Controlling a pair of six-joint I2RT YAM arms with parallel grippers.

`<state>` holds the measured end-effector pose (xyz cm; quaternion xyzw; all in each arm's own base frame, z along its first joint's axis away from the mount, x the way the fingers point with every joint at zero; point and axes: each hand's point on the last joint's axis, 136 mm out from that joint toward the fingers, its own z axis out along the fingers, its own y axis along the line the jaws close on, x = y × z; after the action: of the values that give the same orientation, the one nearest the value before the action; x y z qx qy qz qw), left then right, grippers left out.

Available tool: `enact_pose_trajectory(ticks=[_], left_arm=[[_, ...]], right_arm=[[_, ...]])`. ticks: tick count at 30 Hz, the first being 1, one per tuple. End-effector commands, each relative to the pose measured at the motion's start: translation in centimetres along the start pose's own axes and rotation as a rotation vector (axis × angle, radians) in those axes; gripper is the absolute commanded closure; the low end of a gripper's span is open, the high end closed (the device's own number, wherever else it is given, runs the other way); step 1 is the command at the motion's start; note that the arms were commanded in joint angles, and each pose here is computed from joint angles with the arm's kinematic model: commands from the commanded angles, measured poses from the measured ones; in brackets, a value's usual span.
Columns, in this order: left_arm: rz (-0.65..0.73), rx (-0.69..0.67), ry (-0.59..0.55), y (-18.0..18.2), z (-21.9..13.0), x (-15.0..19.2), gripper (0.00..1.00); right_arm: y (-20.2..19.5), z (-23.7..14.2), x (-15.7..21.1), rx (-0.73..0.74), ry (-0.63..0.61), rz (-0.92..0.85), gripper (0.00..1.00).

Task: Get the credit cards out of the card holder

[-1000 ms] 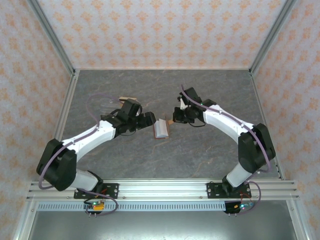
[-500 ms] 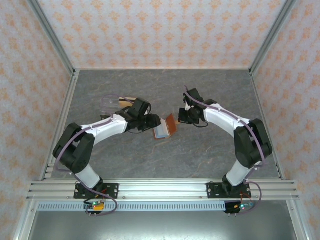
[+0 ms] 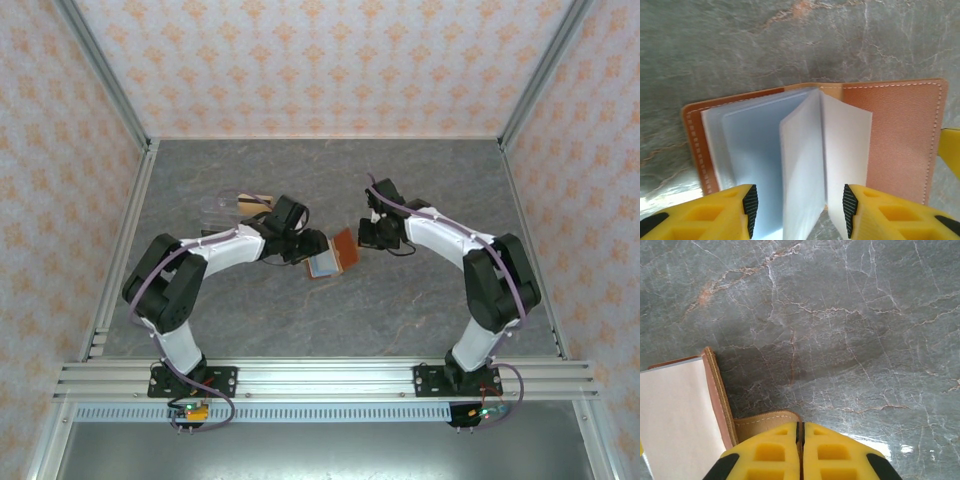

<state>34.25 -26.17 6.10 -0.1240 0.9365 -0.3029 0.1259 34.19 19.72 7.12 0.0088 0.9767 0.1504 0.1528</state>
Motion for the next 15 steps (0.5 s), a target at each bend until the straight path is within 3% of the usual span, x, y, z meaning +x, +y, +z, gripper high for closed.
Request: enact_pose_trajectory(ticks=[1, 9, 15], left_arm=[[0.001, 0.119, 0.017, -3.2, 0.4, -0.4, 0.5], [0.051, 0.266, 0.041, -7.9, 0.4, -0.3, 0.54], [0.064, 0.221, 0.055, -8.2, 2.2, -0.1, 0.58]], right_arm=[[-0.9, 1.0, 0.5, 0.036, 0.021, 0.003, 0.93], [-1.6, 1.3, 0.7, 0.052, 0.02, 0.016, 0.93], [-2.1, 1.1, 0.6, 0.027, 0.012, 0.07, 0.89]])
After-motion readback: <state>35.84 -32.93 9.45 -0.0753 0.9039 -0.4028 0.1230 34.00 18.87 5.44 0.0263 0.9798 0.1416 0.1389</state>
